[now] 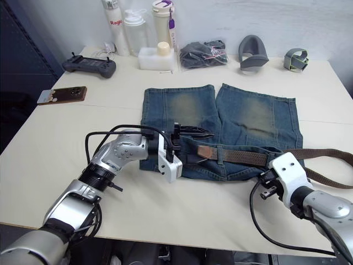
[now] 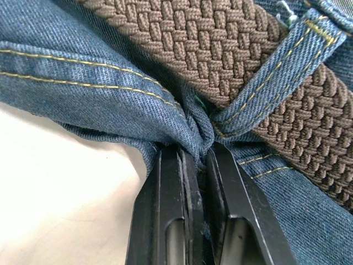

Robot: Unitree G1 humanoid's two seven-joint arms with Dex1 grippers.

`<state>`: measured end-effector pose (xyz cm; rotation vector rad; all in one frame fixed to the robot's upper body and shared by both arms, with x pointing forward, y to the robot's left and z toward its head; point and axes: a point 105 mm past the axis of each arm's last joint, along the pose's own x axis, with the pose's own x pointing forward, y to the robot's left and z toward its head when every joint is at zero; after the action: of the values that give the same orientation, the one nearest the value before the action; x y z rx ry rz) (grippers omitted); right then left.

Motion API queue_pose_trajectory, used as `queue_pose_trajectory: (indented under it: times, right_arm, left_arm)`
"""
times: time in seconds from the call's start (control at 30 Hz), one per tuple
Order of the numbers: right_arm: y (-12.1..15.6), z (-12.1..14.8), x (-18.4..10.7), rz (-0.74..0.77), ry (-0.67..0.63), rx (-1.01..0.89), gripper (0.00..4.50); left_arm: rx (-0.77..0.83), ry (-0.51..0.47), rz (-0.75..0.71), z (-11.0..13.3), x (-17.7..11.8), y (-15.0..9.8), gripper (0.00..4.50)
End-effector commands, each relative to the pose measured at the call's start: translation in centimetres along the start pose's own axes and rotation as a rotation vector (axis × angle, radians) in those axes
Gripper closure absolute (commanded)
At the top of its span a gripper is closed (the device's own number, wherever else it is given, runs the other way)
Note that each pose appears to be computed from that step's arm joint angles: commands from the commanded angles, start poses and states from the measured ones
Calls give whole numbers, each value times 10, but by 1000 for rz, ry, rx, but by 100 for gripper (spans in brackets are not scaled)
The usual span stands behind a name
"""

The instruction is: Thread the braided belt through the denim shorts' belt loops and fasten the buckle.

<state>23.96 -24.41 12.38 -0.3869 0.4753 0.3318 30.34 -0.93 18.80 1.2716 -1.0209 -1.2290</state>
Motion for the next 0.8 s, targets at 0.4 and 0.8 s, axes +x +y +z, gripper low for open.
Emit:
queue_pose_trajectory:
  times: [0.4,0.8]
  right_arm:
    - [-1,0,3,-11,10,-8,450]
    - [-5,-8,8,0,37,12,450]
  left_arm:
    - [41,76,-41,-14,-9,-3,443]
    - [84,357,-43,-46,-106,15,443]
